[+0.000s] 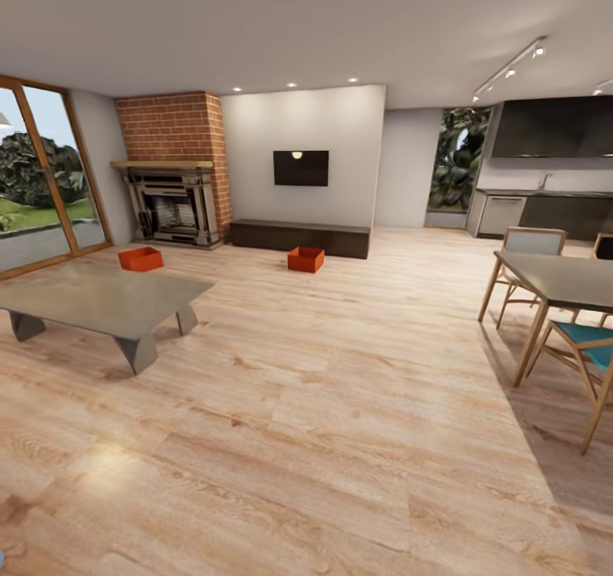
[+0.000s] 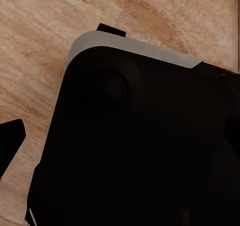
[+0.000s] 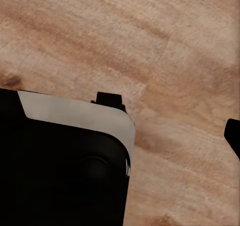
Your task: Move the two storage containers from the living room to the garage. In the garage, place one container on the floor and stack the other container on top of it (either order is fine).
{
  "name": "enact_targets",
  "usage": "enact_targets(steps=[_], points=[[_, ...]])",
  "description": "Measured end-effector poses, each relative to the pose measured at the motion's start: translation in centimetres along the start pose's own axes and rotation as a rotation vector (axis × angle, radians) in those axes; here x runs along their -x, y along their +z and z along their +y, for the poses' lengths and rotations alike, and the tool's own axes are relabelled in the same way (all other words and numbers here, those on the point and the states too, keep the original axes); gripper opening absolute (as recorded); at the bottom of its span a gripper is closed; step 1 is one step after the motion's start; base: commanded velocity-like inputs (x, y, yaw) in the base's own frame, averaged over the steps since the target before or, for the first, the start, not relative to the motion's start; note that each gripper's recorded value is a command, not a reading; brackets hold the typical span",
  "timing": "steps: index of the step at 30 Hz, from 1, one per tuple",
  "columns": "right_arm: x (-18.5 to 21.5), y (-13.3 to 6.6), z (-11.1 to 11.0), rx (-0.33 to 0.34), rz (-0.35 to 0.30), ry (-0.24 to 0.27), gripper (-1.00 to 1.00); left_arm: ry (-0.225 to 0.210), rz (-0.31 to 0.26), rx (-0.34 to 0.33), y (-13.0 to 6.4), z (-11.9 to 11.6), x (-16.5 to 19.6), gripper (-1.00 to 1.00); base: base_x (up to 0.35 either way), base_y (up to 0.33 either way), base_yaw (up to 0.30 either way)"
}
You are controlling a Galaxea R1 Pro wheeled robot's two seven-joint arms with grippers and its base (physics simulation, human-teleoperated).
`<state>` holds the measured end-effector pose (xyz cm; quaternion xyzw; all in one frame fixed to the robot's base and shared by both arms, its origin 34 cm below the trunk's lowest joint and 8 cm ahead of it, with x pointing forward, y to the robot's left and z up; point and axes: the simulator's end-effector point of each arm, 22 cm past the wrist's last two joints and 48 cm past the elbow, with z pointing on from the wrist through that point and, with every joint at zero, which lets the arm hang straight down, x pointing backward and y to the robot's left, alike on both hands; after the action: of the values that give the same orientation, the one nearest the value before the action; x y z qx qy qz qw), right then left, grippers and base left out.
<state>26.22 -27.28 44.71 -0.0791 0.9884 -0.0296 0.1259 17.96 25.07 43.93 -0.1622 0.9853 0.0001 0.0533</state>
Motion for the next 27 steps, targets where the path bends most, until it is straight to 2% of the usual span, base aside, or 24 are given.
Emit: enact_targets(steps=[27], points=[[-0.10,0.00,-0.05,0.002,0.004,-0.004,1.00,0.000,0.006,0.000,0.00,0.00,-0.15,1.00,0.324,0.000,0.000]])
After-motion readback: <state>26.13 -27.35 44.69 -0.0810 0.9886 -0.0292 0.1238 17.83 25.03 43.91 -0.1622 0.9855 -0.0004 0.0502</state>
